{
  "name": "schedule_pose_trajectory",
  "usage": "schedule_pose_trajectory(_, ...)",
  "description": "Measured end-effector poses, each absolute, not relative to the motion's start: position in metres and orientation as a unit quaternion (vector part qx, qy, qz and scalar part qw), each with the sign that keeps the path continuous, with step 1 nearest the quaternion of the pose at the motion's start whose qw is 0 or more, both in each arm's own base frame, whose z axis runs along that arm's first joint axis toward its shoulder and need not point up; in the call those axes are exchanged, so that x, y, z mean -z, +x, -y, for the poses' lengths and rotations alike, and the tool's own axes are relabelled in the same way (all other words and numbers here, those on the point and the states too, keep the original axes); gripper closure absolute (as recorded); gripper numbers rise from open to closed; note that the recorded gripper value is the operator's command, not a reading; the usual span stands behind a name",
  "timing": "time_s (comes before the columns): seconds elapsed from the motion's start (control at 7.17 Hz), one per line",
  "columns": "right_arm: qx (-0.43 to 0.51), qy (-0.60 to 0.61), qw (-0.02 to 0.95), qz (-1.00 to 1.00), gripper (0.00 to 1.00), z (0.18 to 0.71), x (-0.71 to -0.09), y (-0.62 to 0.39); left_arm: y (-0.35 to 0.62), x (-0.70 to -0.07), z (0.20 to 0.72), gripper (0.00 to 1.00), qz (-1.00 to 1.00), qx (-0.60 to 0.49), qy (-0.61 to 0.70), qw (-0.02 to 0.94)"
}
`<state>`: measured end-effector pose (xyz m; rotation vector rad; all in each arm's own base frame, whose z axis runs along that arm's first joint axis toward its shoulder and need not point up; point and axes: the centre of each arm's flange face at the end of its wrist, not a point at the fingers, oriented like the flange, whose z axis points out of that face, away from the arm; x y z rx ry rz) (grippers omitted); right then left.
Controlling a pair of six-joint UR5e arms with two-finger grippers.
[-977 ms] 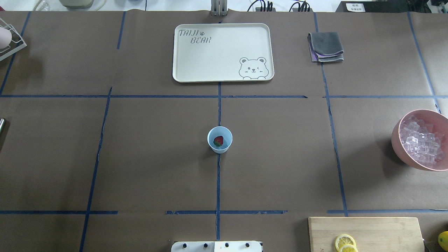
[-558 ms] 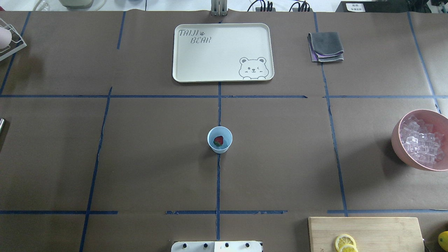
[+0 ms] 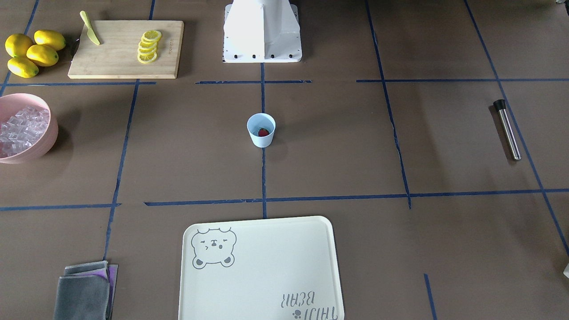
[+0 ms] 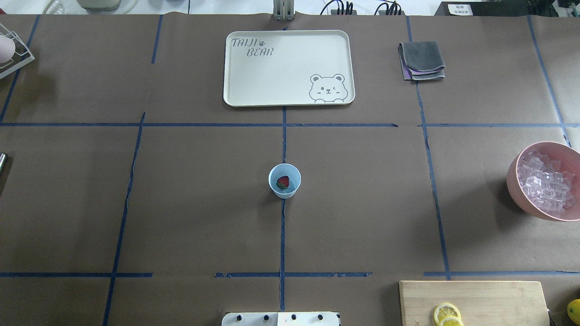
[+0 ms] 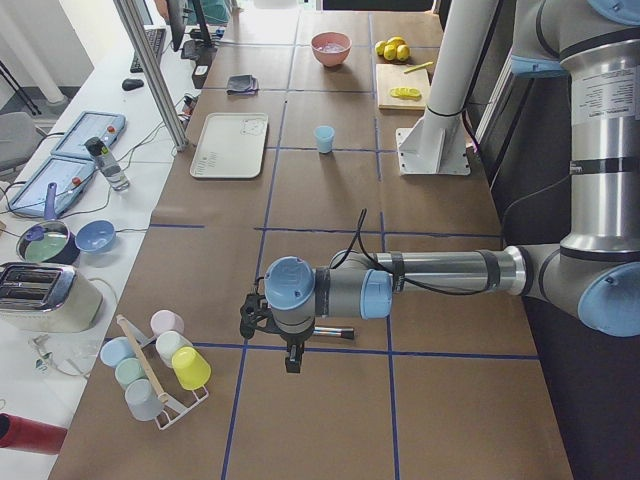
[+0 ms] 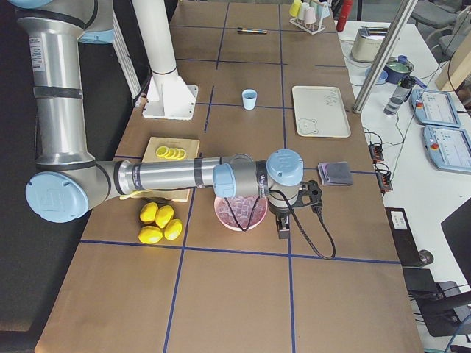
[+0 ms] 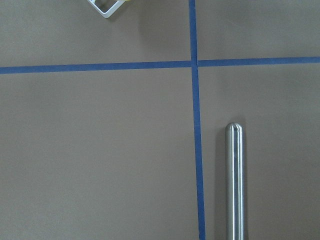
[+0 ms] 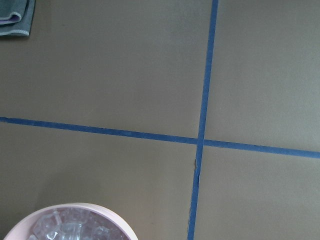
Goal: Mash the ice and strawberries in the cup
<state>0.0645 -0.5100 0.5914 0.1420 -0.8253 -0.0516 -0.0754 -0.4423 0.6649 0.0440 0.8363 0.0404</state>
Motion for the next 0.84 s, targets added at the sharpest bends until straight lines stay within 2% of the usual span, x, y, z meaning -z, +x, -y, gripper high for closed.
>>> schedule_pose_trajectory(0.84, 0.021, 0.06, 0.914, 0.401, 0.01, 0.508, -0.601, 0.064, -0.086, -0.647, 0.465, 0.0, -0.377, -0.05, 0.019, 0.925)
